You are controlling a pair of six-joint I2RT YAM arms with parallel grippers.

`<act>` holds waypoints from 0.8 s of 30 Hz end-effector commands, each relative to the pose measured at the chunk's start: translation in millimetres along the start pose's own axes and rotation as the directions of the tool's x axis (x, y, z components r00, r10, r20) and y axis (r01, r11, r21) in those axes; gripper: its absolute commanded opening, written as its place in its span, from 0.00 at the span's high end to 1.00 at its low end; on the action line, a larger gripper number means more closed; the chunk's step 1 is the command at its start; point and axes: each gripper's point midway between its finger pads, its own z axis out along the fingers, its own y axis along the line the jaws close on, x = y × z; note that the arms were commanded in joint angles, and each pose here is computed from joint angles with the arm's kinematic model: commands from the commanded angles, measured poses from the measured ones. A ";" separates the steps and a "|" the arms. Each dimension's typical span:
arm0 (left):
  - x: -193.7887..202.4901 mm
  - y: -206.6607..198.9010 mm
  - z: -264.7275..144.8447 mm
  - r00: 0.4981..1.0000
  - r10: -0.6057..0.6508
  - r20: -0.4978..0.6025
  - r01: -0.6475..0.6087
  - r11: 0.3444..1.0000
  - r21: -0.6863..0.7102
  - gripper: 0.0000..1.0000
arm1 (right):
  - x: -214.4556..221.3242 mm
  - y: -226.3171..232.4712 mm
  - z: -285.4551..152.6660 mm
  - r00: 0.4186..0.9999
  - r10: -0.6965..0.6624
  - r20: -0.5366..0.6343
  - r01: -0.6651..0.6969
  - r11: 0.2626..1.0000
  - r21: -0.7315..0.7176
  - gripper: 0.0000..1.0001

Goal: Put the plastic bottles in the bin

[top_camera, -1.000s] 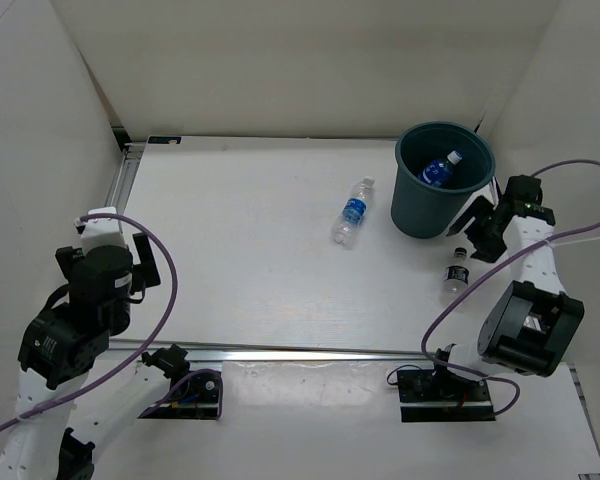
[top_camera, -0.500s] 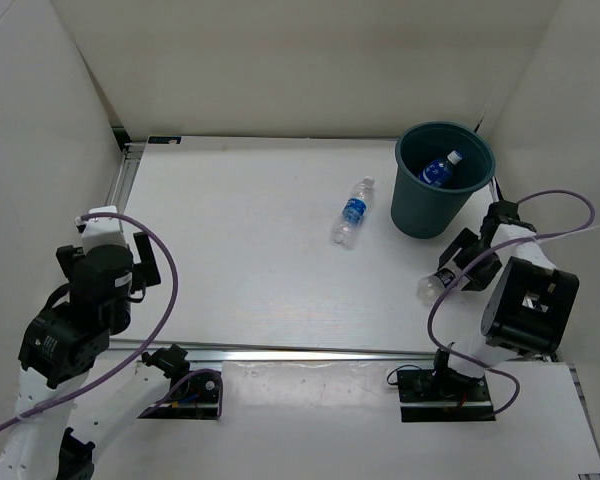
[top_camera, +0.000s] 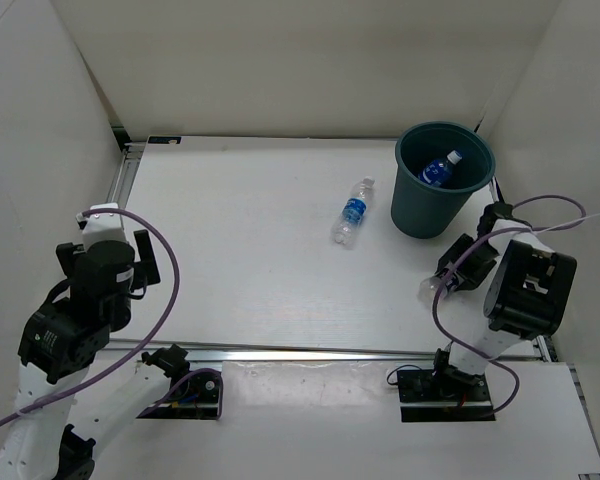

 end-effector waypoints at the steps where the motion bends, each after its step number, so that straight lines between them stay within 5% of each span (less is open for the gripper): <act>1: -4.7 4.8 -2.8 1.000 -0.027 0.007 0.027 0.999 -0.020 0.00 | -0.9 10.4 -17.8 0.998 -0.007 0.055 0.011 0.998 -0.065 0.71; 7: 0.5 -5.5 0.4 0.997 -0.083 0.005 0.083 0.996 0.015 0.00 | 31.1 45.3 -80.7 0.992 -0.047 0.114 0.070 0.978 -0.198 0.79; 14: -6.7 -25.8 9.0 0.994 -0.108 0.032 0.105 0.991 0.079 0.00 | 57.3 145.9 -219.6 0.940 -0.096 0.328 0.261 0.821 -0.508 0.81; 18: -11.0 -36.2 14.5 0.994 -0.107 0.035 0.103 0.990 0.101 0.00 | 14.2 195.5 -310.2 0.874 -0.049 0.483 0.349 0.753 -0.557 0.84; 20: -10.3 -39.6 15.9 0.995 -0.100 0.026 0.097 0.989 0.109 0.00 | -9.0 216.0 -385.6 0.783 0.018 0.622 0.439 0.693 -0.572 0.84; 24: -19.0 -41.8 11.3 0.991 -0.124 0.043 0.117 0.983 0.138 0.00 | -78.9 229.5 -416.3 0.697 0.113 0.708 0.424 0.732 -0.534 0.84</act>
